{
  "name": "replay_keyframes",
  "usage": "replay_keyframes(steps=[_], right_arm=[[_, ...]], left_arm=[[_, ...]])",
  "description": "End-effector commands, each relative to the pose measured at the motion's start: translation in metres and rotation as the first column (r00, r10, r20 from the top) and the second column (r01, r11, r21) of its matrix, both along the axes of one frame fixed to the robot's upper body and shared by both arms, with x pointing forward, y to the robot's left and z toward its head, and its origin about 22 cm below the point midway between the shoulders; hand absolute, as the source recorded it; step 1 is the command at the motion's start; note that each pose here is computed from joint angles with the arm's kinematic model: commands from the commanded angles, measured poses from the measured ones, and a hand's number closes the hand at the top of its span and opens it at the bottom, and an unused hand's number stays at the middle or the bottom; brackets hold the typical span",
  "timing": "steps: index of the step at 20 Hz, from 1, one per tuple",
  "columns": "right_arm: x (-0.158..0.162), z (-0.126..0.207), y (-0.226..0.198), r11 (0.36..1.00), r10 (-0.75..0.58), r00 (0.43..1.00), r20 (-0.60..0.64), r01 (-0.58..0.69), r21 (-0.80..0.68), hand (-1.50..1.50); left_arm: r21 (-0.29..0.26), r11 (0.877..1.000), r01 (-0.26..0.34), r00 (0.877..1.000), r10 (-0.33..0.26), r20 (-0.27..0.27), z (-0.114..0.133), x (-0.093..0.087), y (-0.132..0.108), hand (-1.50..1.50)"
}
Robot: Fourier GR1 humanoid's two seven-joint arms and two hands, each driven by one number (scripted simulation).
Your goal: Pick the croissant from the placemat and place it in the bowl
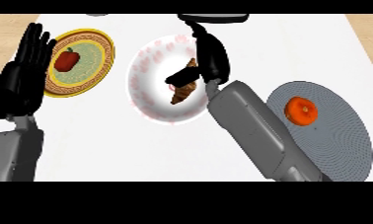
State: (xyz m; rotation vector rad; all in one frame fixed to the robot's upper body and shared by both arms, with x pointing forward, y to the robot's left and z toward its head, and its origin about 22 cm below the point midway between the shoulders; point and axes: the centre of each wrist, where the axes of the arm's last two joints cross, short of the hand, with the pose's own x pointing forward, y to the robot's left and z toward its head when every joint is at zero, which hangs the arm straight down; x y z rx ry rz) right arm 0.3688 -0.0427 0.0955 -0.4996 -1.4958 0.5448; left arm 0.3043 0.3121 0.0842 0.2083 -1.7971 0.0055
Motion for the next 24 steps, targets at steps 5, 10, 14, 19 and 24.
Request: replay_keyframes(steps=[5, 10, 14, 19, 24], right_arm=[[0.01, 0.009, -0.035, 0.963, -0.22, 0.957, 0.188, 0.183, 0.197, -1.5], [0.009, 0.005, -0.101, 0.917, -0.314, 0.937, 0.155, 0.257, 0.305, -1.5], [-0.009, 0.0, -0.153, 0.901, -0.34, 0.924, 0.173, 0.267, 0.342, -1.5], [-0.036, -0.014, -0.241, 0.885, -0.356, 0.914, 0.194, 0.263, 0.386, -1.5], [-0.057, -0.021, -0.306, 0.89, -0.326, 0.927, 0.186, 0.234, 0.392, -1.5]], left_arm=[[-0.007, 0.999, -0.04, 0.999, 0.04, -0.004, -0.006, -0.009, 0.015, 0.0], [-0.001, 1.0, -0.025, 1.0, 0.025, -0.01, 0.008, -0.007, 0.003, 0.0], [0.009, 0.999, -0.051, 0.998, 0.052, -0.022, -0.001, -0.009, 0.012, 0.0], [-0.013, 0.999, -0.041, 0.999, 0.041, -0.009, 0.006, -0.017, 0.014, 0.0], [0.007, 0.999, -0.035, 0.999, 0.035, -0.016, -0.007, -0.019, 0.022, 0.0]])
